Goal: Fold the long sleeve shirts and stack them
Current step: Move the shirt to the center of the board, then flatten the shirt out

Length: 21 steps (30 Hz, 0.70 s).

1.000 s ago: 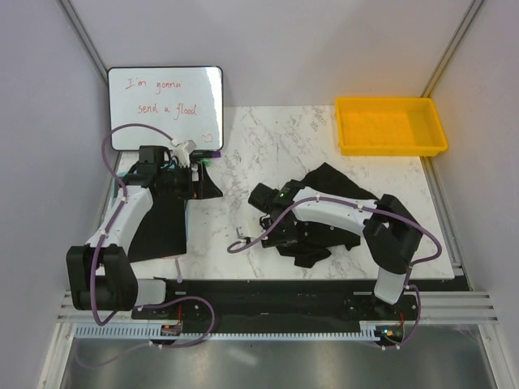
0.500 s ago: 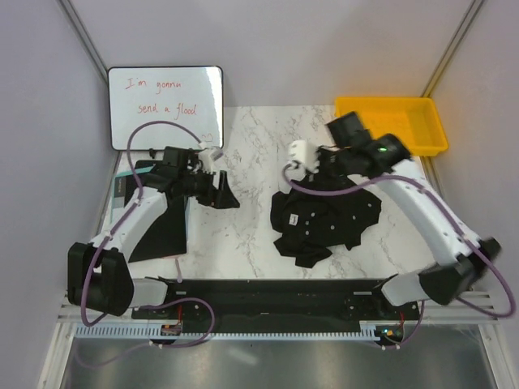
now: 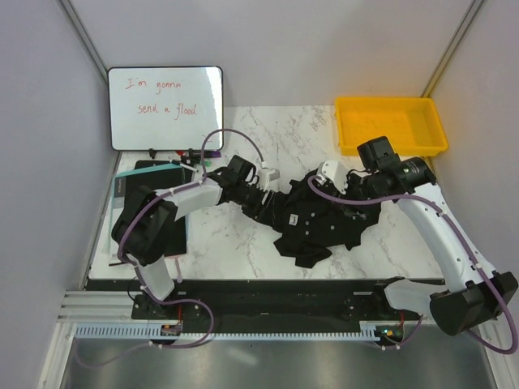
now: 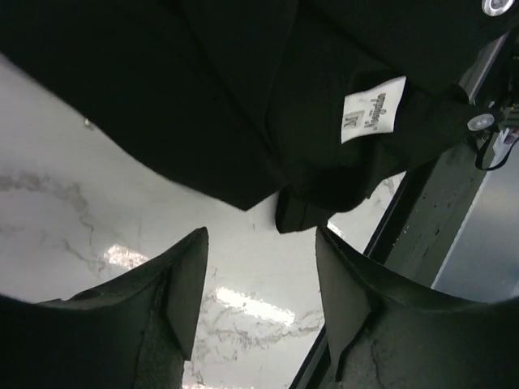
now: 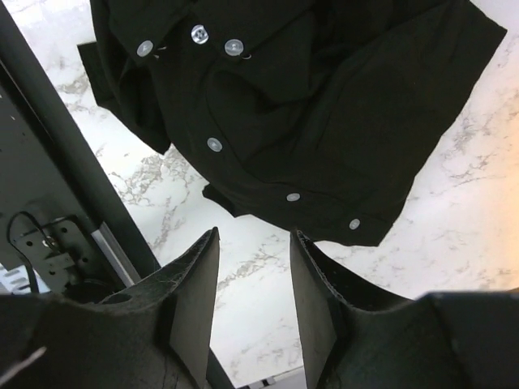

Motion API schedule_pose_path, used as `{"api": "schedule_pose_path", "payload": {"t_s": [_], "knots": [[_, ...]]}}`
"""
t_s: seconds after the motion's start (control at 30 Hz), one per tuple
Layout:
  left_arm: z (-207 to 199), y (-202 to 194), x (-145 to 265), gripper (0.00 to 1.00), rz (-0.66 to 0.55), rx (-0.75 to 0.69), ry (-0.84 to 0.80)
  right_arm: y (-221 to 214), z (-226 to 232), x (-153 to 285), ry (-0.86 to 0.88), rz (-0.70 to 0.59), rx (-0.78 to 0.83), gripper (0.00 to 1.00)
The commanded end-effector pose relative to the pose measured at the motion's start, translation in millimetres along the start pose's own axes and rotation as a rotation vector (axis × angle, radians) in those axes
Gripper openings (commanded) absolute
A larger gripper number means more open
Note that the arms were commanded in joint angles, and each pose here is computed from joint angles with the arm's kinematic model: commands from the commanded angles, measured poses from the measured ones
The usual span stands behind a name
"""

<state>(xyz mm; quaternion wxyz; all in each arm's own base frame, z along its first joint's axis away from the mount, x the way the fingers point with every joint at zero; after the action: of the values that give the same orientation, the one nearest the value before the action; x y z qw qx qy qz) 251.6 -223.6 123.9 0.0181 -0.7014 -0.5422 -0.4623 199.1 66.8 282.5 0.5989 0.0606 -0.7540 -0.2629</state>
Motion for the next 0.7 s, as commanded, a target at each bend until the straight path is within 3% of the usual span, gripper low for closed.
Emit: {"api": "schedule_pose_path", "payload": {"t_s": [0.0, 0.23, 0.33, 0.37, 0.5, 0.67], "knots": [[3.8, 21.8, -13.8, 0.55, -0.047, -0.11, 0.034, 6.1, -3.6, 1.6, 0.032, -0.078, -0.089, 0.48], [-0.7, 8.1, -47.4, 0.59, 0.077, -0.346, 0.124, 4.7, -27.4, 3.9, 0.08, -0.116, -0.2, 0.5], [1.9, 7.8, -51.9, 0.56, 0.064, -0.41, 0.175, 1.2, -35.4, 3.4, 0.098, -0.13, -0.242, 0.51], [3.8, 10.0, -49.8, 0.52, 0.056, -0.424, 0.201, 0.0, -39.1, 2.0, 0.103, -0.13, -0.253, 0.51], [-14.3, 27.7, -11.2, 0.03, 0.05, -0.494, 0.255, -5.4, -45.7, 3.0, 0.118, -0.158, -0.311, 0.51], [-106.2, 83.1, 99.2, 0.02, -0.167, -0.655, 0.217, -3.2, -54.7, -0.4, 0.164, -0.242, -0.419, 0.54]]}}
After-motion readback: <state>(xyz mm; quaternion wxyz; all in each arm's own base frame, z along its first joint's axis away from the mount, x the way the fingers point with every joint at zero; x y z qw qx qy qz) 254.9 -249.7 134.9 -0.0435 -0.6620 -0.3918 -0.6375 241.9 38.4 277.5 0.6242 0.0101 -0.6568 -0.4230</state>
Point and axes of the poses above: each gripper's point midway between its finger pads, its own x axis back along the fingers, its own z axis along the line the jaws close on, y = z × x, the point moved 9 cm from there along x, back along the fingers, and after that the axes turned 2 degrees about x, right-handed, at the moved point
